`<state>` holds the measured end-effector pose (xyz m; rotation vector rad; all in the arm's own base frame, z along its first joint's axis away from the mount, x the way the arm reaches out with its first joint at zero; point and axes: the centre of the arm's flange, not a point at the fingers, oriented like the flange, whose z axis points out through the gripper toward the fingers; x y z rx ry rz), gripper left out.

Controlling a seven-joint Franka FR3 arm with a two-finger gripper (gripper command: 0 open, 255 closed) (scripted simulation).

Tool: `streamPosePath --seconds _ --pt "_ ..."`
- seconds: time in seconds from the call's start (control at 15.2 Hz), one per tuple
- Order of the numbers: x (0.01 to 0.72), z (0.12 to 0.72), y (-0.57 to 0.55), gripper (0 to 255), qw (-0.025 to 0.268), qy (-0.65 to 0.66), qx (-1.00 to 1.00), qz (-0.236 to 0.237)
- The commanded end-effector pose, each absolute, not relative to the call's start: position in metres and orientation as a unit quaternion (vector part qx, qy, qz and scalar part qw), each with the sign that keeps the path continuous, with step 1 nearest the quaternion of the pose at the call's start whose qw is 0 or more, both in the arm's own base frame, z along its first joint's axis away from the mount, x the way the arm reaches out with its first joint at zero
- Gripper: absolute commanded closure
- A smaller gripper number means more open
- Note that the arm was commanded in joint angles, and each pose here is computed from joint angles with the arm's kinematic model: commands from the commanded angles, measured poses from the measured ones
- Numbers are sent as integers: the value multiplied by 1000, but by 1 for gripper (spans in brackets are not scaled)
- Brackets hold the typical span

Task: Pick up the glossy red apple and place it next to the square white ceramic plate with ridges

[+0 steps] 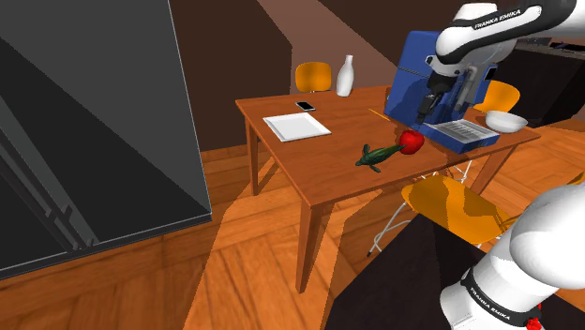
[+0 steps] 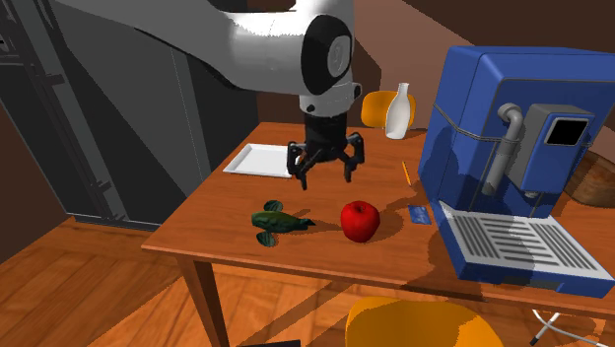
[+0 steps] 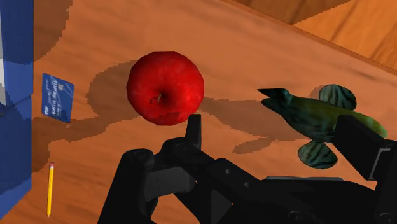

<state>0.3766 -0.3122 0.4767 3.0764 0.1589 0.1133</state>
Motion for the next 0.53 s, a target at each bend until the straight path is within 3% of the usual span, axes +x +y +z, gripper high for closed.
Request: streamPosePath --seconds 0.0,0.46 --pt "384 463 -334 0 32 51 997 39" --pt "405 430 -407 0 35 48 997 45"
